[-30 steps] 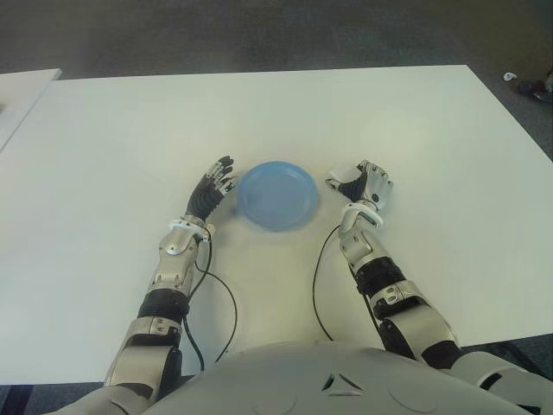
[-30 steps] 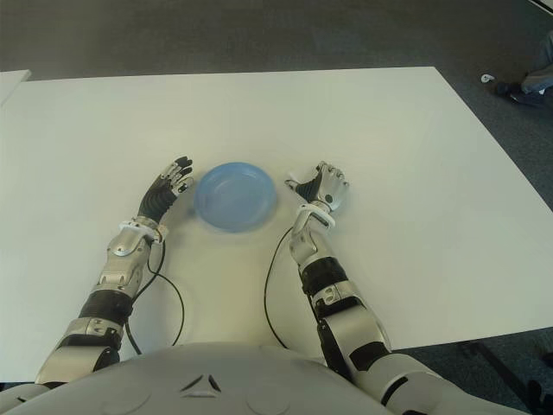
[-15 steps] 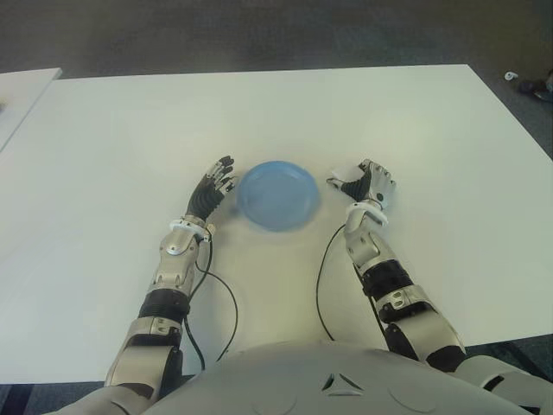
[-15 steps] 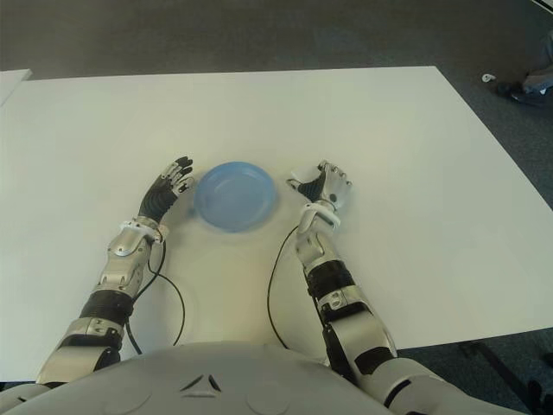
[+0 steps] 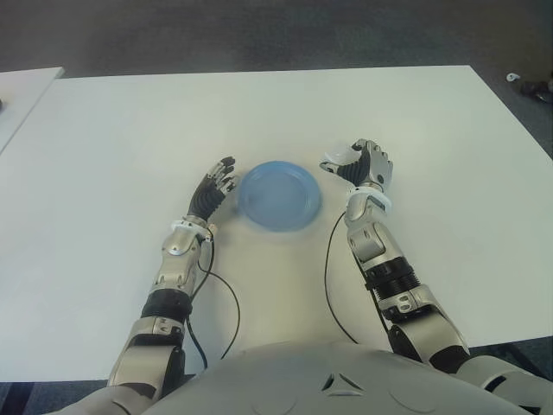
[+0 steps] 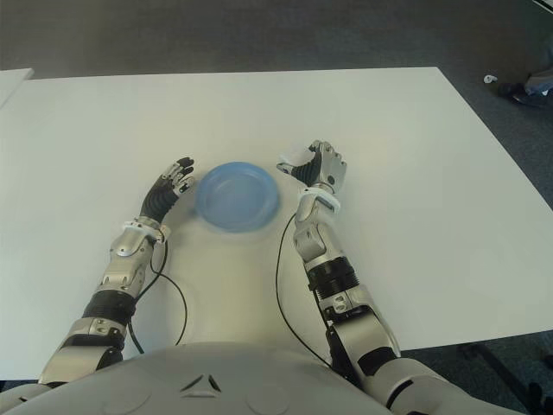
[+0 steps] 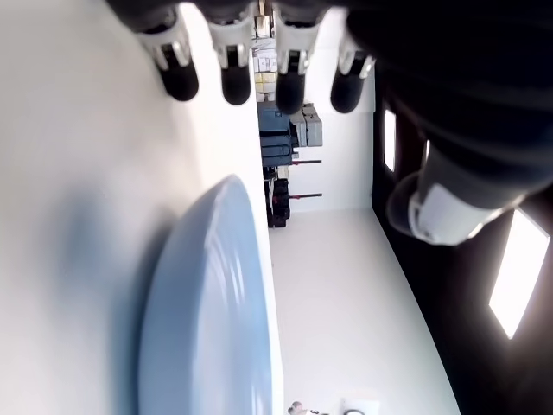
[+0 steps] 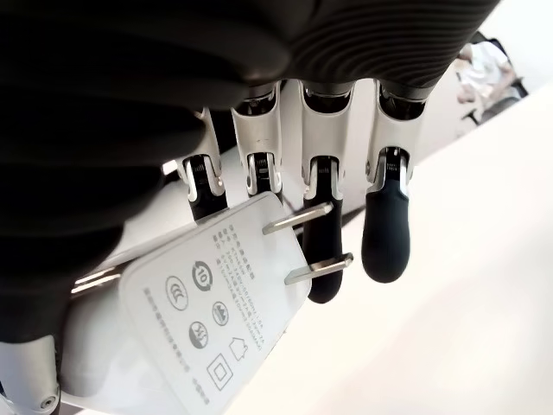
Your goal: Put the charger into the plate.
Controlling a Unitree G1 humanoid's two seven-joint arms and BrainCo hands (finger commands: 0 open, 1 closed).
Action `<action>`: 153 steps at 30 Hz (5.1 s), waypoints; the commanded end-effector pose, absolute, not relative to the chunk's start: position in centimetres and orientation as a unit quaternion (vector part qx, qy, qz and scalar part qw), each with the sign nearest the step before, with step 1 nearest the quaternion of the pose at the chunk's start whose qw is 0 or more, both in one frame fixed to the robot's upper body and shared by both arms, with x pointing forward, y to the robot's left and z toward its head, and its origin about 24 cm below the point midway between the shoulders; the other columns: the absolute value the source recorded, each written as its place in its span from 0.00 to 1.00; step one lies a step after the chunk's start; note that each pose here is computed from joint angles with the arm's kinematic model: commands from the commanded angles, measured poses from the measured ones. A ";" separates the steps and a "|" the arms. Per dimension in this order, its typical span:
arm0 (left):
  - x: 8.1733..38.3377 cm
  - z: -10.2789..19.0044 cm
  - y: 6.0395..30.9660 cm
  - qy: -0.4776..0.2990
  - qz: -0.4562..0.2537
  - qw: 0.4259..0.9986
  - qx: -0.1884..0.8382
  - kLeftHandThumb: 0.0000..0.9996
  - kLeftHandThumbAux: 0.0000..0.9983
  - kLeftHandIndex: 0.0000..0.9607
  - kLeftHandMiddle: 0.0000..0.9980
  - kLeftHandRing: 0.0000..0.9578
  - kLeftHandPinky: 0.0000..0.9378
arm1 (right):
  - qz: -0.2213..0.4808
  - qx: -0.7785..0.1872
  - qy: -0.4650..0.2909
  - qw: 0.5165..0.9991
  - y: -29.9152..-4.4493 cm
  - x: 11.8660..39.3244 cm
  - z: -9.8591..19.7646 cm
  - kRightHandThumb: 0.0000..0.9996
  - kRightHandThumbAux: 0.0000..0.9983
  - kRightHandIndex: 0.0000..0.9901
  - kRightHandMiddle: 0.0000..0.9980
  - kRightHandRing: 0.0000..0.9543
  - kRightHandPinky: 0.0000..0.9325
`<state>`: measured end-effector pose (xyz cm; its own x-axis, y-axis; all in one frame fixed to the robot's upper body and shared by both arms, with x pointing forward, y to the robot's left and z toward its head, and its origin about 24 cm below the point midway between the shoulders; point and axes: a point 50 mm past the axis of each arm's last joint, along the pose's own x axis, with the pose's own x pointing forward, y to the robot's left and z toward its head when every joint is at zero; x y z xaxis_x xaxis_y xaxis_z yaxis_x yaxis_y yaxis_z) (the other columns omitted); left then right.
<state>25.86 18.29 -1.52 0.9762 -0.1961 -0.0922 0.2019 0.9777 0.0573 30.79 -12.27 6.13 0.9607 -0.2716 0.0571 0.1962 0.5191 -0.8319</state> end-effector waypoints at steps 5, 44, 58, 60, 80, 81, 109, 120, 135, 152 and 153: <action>25.2 -2.9 17.9 0.074 -0.102 0.992 0.029 0.00 0.54 0.11 0.14 0.11 0.09 | -0.080 -0.459 0.018 0.884 -10.9 31.0 7.0 1.00 0.66 0.47 0.46 0.60 0.45; 25.4 -3.1 16.8 0.075 -0.059 0.995 0.016 0.00 0.54 0.09 0.14 0.12 0.08 | 0.111 -0.460 -0.005 0.881 -2.5 30.3 4.7 1.00 0.67 0.42 0.53 0.52 0.45; 25.5 -3.1 16.8 0.079 -0.043 0.996 -0.001 0.00 0.57 0.07 0.13 0.10 0.03 | 0.107 -0.448 -0.024 0.887 -1.7 29.7 4.0 1.00 0.67 0.41 0.53 0.52 0.45; 25.5 -3.1 16.8 0.078 -0.046 0.996 -0.004 0.00 0.58 0.07 0.13 0.10 0.03 | 0.107 -0.449 -0.029 0.886 -1.8 29.5 3.9 1.00 0.67 0.42 0.53 0.55 0.44; 25.6 -3.0 17.2 0.103 -0.053 0.993 -0.014 0.00 0.54 0.05 0.07 0.06 0.08 | 0.177 -0.538 -0.056 0.822 -3.0 28.6 4.6 0.33 0.14 0.00 0.00 0.00 0.00; 25.6 -3.0 17.2 0.103 -0.054 0.993 -0.015 0.00 0.54 0.05 0.07 0.06 0.08 | 0.179 -0.542 -0.056 0.819 -3.1 28.6 4.6 0.32 0.14 0.00 0.00 0.00 0.00; 25.5 -2.9 17.6 0.083 -0.074 0.994 0.004 0.00 0.55 0.04 0.08 0.09 0.12 | 0.156 -0.553 -0.074 0.815 -5.8 28.4 5.6 0.30 0.08 0.00 0.00 0.00 0.00; 25.5 -3.2 17.9 0.080 -0.059 0.995 -0.002 0.00 0.57 0.06 0.11 0.10 0.06 | 0.040 -0.387 -0.083 0.917 -11.1 29.8 5.8 0.26 0.22 0.00 0.00 0.00 0.00; 25.4 -3.3 18.5 0.084 -0.071 0.994 -0.004 0.00 0.53 0.07 0.14 0.12 0.09 | -0.025 0.051 0.010 0.998 -15.9 30.0 2.1 0.16 0.69 0.00 0.00 0.00 0.01; 25.0 -3.4 19.6 0.092 -0.072 0.993 0.004 0.00 0.55 0.05 0.12 0.09 0.06 | 0.009 0.151 0.034 0.988 -16.3 28.8 -0.6 0.14 0.69 0.02 0.07 0.04 0.02; 25.0 -3.4 19.7 0.093 -0.072 0.993 0.005 0.00 0.56 0.05 0.12 0.10 0.07 | 0.012 0.149 0.035 0.988 -16.3 28.7 -0.8 0.14 0.68 0.02 0.08 0.04 0.02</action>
